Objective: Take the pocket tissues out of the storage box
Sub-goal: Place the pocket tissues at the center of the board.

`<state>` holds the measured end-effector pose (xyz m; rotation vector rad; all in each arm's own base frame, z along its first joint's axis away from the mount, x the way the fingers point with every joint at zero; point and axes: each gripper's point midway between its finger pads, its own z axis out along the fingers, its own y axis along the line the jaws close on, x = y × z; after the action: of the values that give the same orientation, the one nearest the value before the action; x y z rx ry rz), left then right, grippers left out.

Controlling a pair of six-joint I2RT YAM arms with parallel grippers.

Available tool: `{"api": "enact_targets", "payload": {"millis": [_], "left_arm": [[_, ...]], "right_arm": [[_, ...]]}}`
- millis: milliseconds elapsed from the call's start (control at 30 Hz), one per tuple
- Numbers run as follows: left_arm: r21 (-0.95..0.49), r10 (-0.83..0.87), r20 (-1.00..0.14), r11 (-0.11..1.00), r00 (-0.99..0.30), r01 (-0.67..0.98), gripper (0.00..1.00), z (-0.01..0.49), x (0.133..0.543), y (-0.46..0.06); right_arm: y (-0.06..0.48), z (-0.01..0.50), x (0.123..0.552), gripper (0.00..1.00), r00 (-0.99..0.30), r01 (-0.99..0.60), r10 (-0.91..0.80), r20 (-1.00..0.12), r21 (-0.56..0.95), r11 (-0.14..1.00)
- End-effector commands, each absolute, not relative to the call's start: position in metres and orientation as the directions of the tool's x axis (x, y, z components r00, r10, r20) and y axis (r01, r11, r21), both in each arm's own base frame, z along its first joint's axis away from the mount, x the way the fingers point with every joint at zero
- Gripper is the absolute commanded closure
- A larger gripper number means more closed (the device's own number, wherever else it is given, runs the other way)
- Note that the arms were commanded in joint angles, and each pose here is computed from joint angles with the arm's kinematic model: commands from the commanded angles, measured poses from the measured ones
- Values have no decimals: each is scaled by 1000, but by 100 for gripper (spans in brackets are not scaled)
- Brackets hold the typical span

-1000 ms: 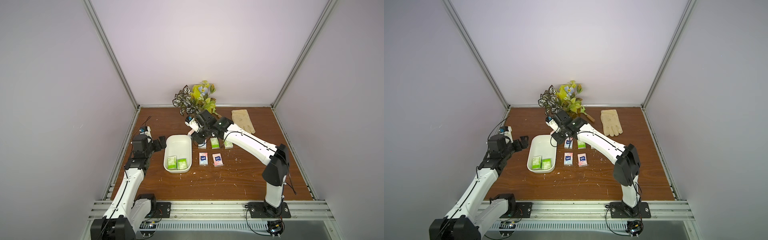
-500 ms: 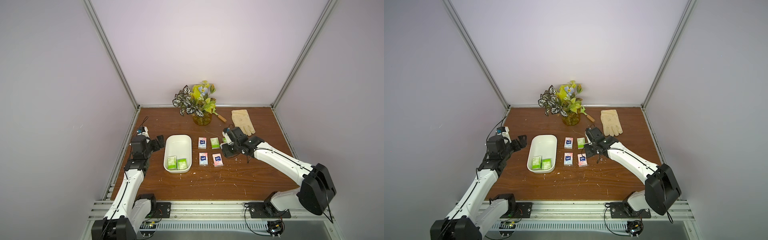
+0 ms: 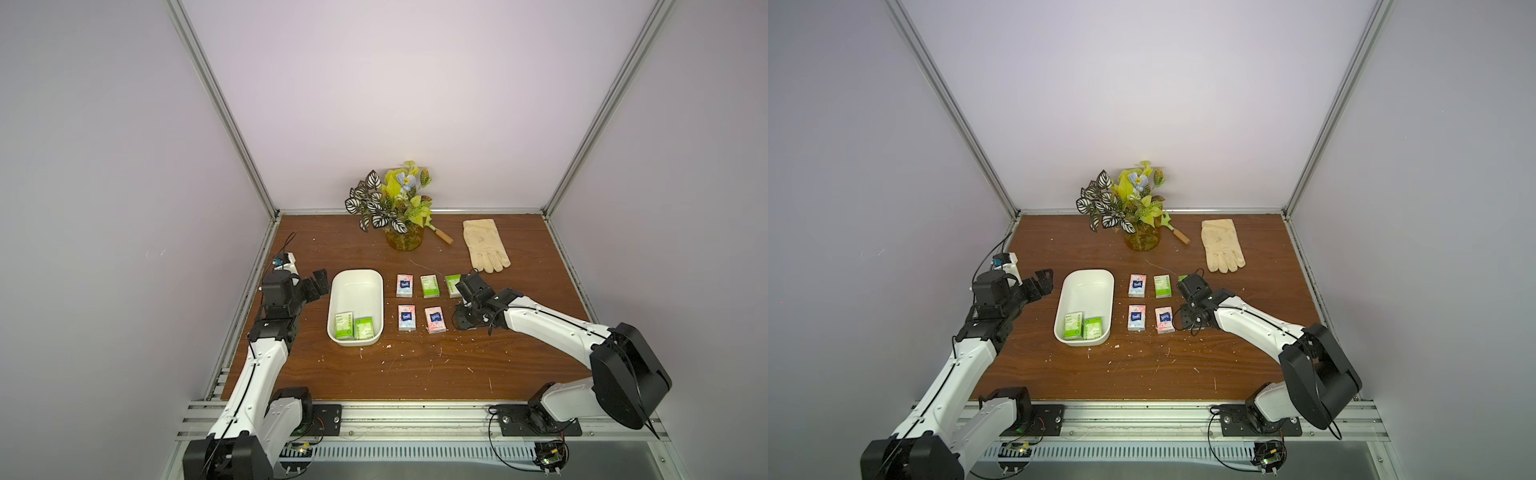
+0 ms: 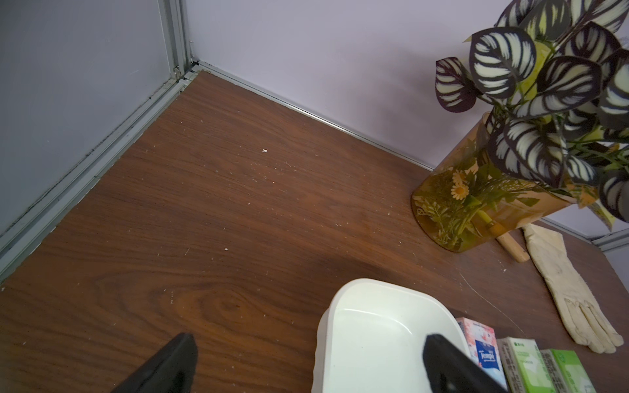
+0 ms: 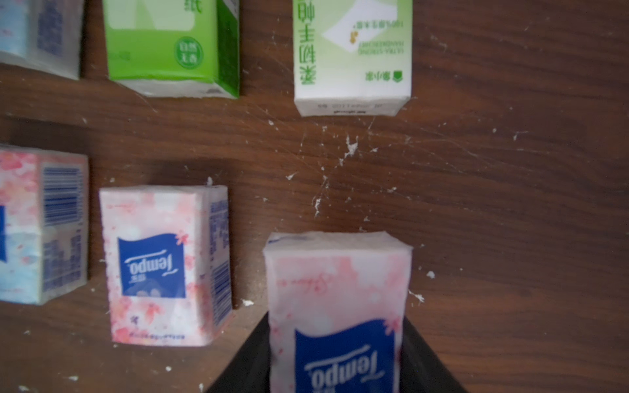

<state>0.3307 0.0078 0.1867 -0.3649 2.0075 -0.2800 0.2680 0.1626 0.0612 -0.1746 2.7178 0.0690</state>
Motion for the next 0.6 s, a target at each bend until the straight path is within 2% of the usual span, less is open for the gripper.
{"api": "enact_targets", "payload": {"millis": [0, 400, 567], "left_arm": [[-350, -383, -824, 924, -418, -156, 0, 184, 330, 14], [-354, -385, -815, 922, -433, -155, 0, 180, 331, 13], [-359, -388, -810, 921, -439, -151, 0, 178, 332, 11]], "right_arm": [[160, 58, 277, 48, -901, -97, -87, -426, 2, 995], [162, 35, 278, 46, -919, -104, -103, -380, -18, 994], [161, 38, 277, 37, -917, -110, -109, -383, -20, 994]]}}
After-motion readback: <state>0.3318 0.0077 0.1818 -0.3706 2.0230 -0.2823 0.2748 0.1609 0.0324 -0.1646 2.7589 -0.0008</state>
